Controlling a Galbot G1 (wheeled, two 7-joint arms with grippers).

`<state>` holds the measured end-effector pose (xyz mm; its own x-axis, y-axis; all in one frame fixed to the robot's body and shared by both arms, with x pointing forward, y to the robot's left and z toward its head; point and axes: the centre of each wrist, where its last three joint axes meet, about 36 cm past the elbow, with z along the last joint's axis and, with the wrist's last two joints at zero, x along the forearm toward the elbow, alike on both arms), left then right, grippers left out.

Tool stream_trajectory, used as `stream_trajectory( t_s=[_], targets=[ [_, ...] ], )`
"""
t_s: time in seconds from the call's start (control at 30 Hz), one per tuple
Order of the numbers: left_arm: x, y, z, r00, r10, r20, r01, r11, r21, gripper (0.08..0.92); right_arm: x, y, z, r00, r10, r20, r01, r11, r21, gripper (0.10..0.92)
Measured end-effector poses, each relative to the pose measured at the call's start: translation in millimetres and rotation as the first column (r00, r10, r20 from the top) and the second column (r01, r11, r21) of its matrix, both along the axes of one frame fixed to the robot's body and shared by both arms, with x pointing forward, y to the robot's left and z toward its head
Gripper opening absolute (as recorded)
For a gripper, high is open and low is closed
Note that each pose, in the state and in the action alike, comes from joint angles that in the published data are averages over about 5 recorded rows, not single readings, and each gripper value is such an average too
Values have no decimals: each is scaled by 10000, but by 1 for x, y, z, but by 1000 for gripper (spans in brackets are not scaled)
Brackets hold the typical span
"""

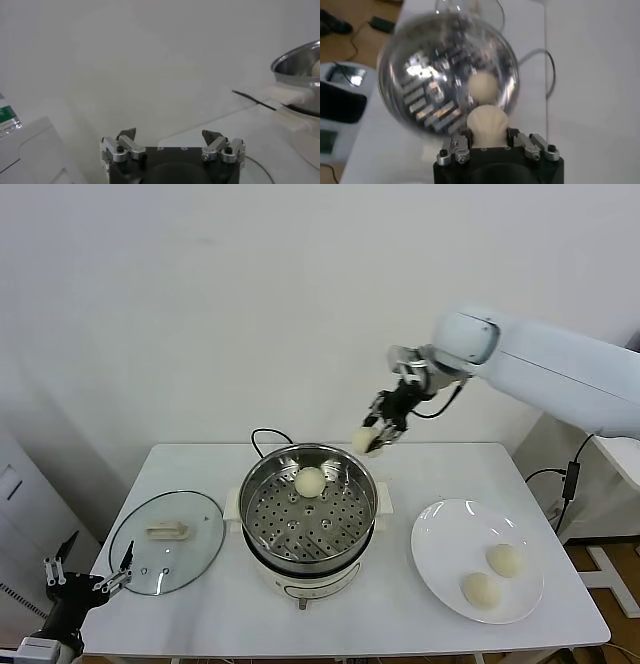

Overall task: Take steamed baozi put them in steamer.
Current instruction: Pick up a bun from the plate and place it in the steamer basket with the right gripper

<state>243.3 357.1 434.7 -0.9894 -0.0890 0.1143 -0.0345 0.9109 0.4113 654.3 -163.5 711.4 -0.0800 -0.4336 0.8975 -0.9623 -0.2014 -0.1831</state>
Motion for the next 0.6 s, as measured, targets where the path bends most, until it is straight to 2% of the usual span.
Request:
stream_trajectory(
  t_s=[0.3,0.6],
  targets=[
    [-1,-3,-2,10000,52,25,-52,9999,-120,823,-17,77,-57,9980,263,-574,-277,9994,-225,433],
    [-1,-5,-5,10000,-12,-11,11,9998,-181,823,-32,121,-102,9982,311,-518,-328,9989,-322,438]
  ],
)
